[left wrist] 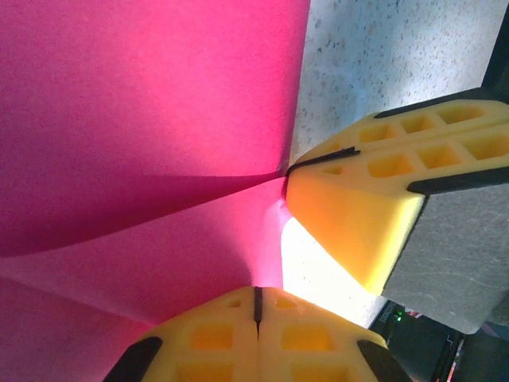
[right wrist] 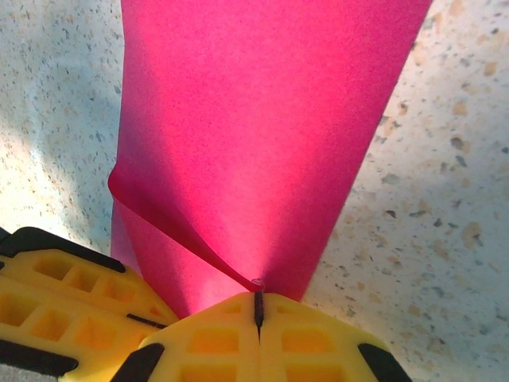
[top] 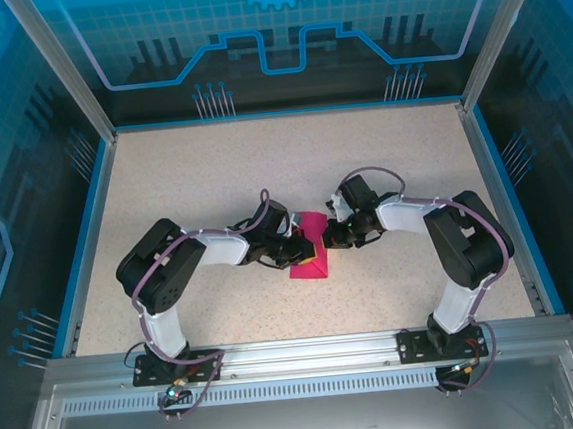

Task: Fold a paper plane with a square sheet of paper (pick it up from the middle)
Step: Fold the triangle a second time at the center of the table.

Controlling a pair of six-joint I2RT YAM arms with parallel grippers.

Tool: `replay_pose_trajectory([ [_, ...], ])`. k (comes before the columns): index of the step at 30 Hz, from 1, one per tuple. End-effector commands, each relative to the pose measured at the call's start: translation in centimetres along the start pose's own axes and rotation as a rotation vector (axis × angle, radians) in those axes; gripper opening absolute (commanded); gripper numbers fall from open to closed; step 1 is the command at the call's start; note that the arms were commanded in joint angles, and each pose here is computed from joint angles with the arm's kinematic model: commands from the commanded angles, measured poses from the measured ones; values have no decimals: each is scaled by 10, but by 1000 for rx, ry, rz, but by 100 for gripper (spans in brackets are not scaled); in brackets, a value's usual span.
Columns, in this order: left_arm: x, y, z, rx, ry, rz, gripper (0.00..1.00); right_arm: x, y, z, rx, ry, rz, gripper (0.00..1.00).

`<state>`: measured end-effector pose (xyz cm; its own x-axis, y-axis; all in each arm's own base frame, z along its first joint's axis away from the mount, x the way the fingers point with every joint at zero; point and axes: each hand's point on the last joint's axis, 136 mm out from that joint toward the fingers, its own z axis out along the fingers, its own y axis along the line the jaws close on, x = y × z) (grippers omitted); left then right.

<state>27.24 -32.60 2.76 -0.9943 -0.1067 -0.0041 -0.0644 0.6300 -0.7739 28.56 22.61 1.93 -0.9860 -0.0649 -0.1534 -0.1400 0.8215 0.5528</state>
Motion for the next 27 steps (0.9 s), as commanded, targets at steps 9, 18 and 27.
replay_pose_trajectory([
  [9,2,9,3,-43,3,13,2,-2,-2,-1,-1,20,0,5],
  [18,3,11,2,-52,5,11,2,-4,-1,3,-6,30,-6,5],
  [27,2,11,2,-66,4,13,1,-2,-4,4,4,40,2,5],
])
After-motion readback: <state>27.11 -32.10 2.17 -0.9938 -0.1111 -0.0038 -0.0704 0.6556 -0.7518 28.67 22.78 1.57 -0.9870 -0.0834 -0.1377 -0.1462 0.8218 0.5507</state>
